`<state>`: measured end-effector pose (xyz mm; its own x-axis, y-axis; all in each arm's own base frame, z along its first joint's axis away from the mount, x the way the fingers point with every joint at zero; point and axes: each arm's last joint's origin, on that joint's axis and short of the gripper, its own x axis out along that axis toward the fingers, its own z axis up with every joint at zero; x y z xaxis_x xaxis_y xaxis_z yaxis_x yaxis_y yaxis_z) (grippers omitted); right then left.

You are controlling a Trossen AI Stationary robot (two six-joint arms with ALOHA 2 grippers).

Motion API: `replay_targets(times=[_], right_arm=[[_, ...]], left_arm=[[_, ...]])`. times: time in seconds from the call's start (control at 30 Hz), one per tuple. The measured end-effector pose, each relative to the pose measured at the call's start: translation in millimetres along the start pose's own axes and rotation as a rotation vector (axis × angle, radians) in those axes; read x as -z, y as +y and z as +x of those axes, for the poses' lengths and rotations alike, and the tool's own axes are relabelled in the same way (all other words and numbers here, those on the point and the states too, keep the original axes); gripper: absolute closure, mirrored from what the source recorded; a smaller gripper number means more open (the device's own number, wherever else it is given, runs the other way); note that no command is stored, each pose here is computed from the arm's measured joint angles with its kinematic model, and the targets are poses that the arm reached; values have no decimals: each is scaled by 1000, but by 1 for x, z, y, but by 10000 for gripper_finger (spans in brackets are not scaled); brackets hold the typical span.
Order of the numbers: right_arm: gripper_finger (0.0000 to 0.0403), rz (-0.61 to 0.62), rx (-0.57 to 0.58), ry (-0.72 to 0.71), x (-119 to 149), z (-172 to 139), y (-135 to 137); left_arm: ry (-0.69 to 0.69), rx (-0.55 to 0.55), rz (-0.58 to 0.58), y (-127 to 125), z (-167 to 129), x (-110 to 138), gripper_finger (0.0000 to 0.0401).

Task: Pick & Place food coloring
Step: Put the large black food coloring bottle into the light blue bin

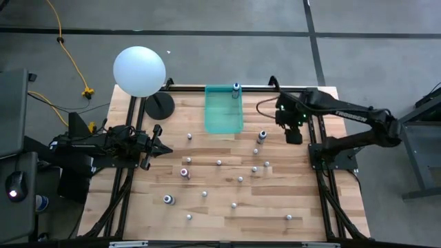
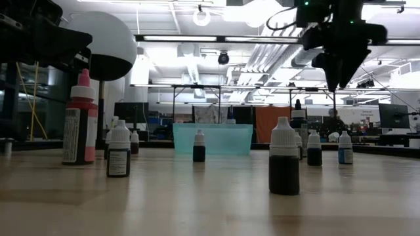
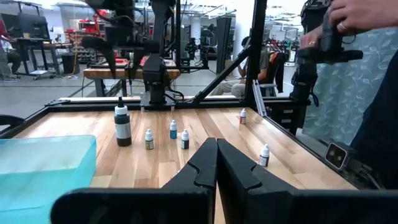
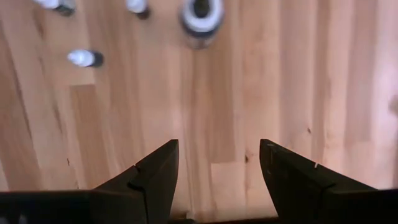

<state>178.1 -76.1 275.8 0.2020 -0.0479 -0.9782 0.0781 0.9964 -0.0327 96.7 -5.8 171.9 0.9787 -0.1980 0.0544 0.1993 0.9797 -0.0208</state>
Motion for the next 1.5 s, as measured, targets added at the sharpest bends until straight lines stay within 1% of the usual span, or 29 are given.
replay_targets(times=[0.07,0.17,0.37,0.5,0.57,0.7,0.83,0.93,1.33,1.5], right_arm=[[190,-36,-12,-8,-2,2,4],[191,-90,-35,-16,-12,8,8],[191,-176,-53,25,-41,28,3],[191,-186,-43,6,-62,41,-3],[192,-186,-44,11,-68,48,-5],[190,-180,-66,47,-71,58,-5],[192,-180,-104,40,-75,64,-1],[193,-185,-108,46,-77,67,1],[195,-176,-101,50,-83,80,-2],[195,-175,-69,65,-84,82,-3]], left_arm=[[0,0,0,0,0,0,400],[0,0,0,0,0,0,400],[0,0,0,0,0,0,400],[0,-1,0,0,0,0,400],[0,-1,0,0,0,0,400],[0,-1,0,0,0,0,400],[0,-1,0,0,0,0,400],[0,-1,0,0,0,0,400],[0,-1,0,0,0,0,400],[0,-1,0,0,0,0,400]])
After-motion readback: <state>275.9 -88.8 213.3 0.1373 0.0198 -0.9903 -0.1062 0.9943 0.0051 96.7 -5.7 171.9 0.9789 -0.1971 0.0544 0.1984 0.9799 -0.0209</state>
